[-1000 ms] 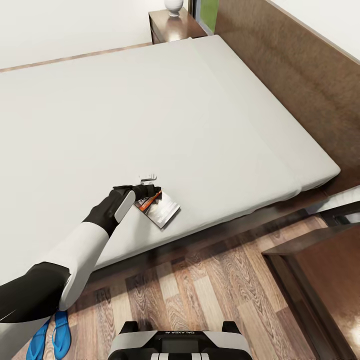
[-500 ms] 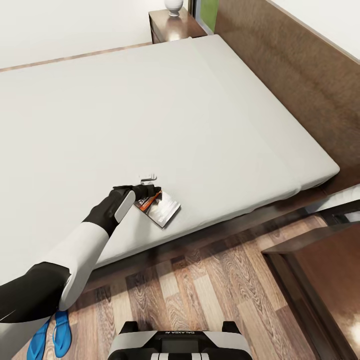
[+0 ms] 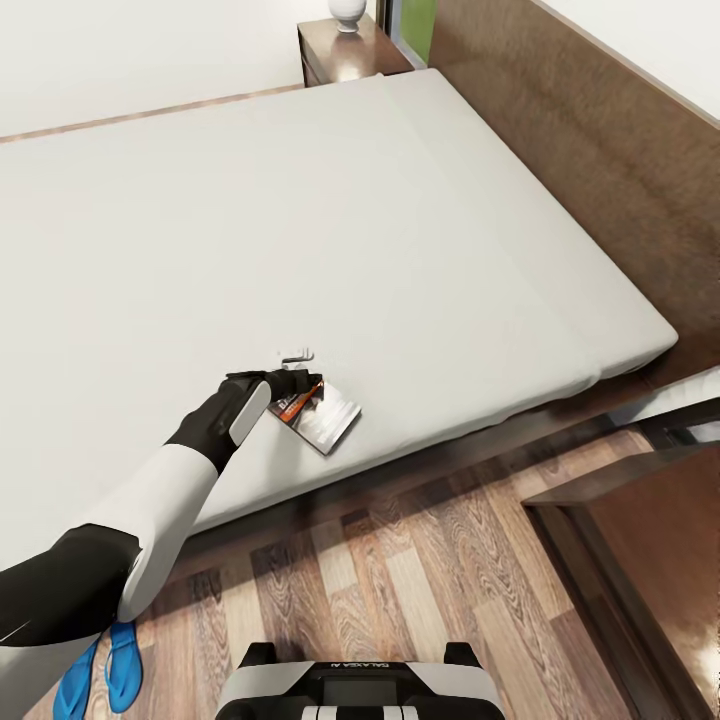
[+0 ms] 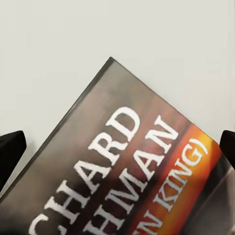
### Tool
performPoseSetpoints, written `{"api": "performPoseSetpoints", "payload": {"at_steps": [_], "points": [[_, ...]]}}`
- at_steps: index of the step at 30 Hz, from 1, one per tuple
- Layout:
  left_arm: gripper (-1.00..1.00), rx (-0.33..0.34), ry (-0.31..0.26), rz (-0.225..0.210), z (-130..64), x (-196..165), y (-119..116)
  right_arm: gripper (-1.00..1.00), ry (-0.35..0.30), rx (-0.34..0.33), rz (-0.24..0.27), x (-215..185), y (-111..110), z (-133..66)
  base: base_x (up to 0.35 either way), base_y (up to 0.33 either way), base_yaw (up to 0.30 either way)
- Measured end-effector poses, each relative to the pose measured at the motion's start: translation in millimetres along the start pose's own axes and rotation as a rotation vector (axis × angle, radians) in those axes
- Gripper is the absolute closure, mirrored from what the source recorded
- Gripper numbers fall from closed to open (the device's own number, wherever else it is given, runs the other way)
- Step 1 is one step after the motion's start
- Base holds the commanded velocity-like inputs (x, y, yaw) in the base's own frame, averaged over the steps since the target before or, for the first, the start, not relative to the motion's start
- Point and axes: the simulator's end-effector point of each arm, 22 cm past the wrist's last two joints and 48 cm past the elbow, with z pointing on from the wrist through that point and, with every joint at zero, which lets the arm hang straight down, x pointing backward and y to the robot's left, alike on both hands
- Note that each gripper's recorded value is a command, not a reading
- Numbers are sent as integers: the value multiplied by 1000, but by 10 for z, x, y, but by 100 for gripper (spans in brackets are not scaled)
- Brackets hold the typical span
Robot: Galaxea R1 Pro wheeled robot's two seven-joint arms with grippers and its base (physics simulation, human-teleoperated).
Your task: In the bedroom, move the book from the bed onto either nightstand, and place the two sandals side by side next to the bed.
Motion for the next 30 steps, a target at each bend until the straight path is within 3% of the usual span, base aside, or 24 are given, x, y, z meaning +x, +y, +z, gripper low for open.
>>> {"api": "performPoseSetpoints", "payload": {"at_steps": [30], "points": [[-100, -7, -9, 1, 6, -5, 22, -100, 0, 0, 0, -1, -1, 1, -5, -5, 0]]}}
